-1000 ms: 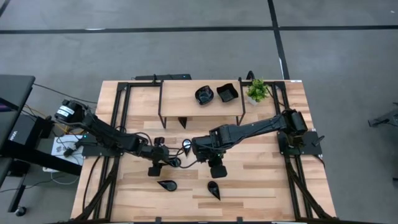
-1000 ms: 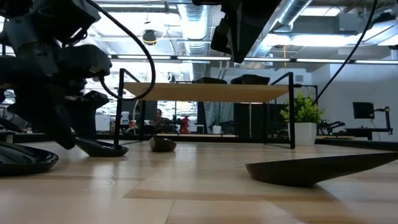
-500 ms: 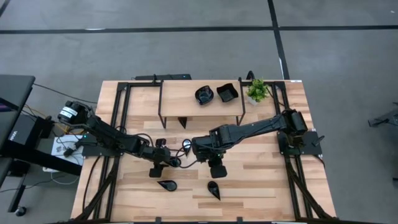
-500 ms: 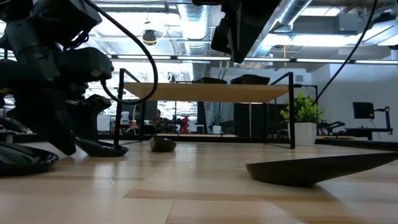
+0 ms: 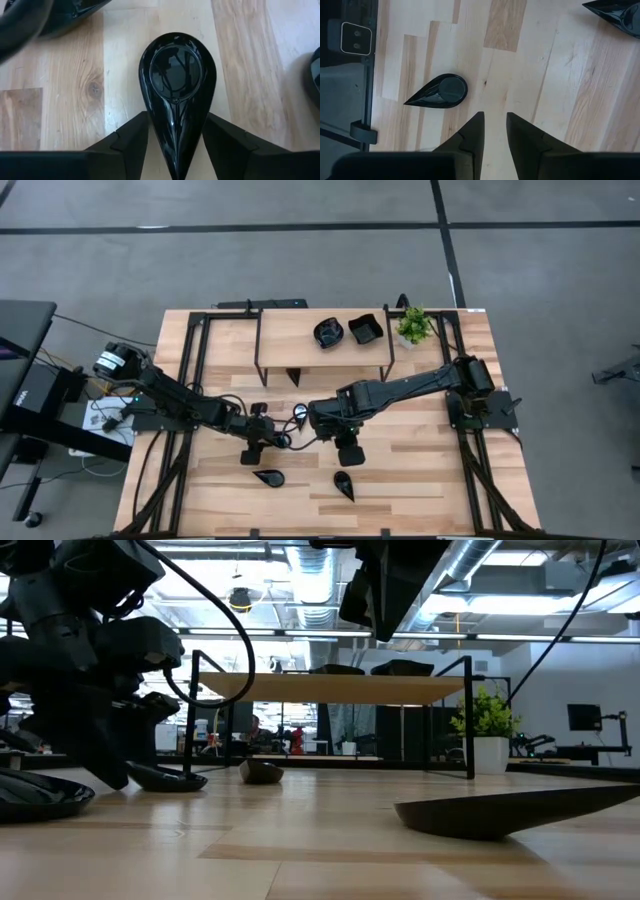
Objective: Pick & Place Mini shaped plates
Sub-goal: Put the black drop shaped plate on the shelf
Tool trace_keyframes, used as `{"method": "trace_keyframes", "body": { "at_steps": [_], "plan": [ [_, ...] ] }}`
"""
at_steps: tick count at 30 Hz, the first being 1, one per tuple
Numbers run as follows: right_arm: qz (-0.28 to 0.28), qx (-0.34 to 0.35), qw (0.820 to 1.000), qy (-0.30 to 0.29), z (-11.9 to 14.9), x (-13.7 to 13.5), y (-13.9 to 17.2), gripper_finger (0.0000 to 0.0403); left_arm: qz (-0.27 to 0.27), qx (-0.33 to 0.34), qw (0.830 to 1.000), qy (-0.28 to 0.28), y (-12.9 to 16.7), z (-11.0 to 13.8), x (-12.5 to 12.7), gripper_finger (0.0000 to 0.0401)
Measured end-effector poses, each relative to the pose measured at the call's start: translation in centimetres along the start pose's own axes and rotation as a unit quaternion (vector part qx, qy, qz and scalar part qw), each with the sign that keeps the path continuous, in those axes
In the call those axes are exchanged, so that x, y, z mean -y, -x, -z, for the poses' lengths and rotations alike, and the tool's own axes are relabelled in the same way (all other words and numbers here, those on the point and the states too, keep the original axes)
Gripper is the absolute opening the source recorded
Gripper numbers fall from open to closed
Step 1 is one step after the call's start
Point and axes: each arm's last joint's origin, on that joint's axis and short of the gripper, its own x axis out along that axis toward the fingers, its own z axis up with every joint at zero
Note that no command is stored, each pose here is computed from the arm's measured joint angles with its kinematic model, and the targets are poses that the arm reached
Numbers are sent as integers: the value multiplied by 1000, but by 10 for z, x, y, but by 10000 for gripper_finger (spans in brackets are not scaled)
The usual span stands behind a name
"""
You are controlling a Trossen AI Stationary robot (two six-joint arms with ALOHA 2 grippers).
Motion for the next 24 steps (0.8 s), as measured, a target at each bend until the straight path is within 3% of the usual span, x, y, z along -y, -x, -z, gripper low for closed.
{"method": "trace_keyframes", "body": {
  "at_steps": [24],
  "plan": [
    [0, -7, 1000, -2, 1, 0, 0, 77, 23, 8, 1000, -17, 2, 1, 13, 153]
  ]
}}
